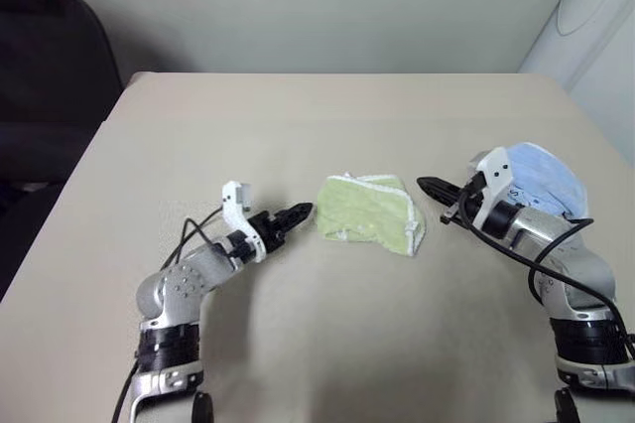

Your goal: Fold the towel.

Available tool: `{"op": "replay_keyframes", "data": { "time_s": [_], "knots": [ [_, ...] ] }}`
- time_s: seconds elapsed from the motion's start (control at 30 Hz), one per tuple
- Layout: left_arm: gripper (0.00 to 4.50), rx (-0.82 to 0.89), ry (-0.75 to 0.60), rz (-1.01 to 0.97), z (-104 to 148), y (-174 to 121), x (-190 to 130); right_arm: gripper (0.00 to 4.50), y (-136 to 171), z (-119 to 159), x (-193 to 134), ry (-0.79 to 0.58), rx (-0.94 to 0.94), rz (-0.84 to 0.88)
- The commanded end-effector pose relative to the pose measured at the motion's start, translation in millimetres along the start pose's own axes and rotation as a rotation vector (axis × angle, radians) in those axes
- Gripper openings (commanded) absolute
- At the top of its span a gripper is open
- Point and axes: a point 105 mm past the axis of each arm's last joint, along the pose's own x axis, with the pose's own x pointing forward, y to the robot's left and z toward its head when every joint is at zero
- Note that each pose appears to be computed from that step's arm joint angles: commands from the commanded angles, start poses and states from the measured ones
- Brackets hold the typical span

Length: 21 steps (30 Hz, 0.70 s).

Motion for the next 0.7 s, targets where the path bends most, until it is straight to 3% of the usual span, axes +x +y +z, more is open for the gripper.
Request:
{"op": "replay_keyframes", "data": {
  "time_s": [0.03,0.27,0.7],
  "knots": [
    [4.46,-0.034,0.083,-0.052,-10,-11,18,0.0,2,20,-5,-0.066,-0.032,-0.02],
    [4.46,-0.036,0.247,-0.073,-39,-22,62,0.0,3,27,-6,-0.091,-0.034,-0.054],
    [4.46,0.052,0.46,-0.186,-88,-53,87,0.0,6,37,4,-0.123,-0.035,-0.049]
  ]
}}
